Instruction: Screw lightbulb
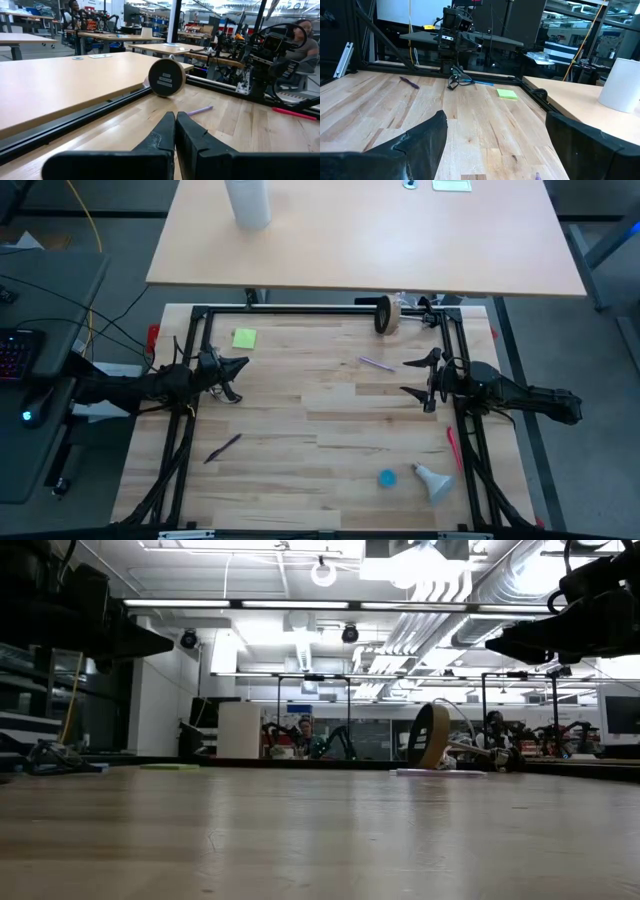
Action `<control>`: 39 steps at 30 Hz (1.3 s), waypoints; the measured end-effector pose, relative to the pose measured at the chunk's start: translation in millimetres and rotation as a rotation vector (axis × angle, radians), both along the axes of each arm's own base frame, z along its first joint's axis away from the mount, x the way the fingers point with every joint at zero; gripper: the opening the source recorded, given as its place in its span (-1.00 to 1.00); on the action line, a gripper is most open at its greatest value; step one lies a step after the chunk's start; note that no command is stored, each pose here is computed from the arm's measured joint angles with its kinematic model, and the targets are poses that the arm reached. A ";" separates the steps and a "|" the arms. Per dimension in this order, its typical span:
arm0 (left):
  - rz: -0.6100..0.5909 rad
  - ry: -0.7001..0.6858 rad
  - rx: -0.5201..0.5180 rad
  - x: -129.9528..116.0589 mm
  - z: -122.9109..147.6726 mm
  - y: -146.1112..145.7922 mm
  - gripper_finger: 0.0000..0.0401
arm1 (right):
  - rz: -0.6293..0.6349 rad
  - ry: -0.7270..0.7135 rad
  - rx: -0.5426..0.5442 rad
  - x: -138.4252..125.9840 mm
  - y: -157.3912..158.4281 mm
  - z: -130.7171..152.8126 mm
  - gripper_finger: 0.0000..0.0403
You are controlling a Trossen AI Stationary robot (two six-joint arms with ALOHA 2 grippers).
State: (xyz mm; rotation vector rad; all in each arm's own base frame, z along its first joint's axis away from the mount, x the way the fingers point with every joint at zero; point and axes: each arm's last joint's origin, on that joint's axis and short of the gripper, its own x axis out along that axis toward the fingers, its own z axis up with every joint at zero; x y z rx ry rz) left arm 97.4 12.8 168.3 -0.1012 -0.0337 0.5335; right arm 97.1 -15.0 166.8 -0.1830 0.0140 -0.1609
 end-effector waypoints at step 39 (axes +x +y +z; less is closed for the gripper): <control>0.000 0.000 0.000 0.0 -0.1 0.0 -1.00 | -0.314 -0.294 0.539 34.9 -17.9 170.3 0.64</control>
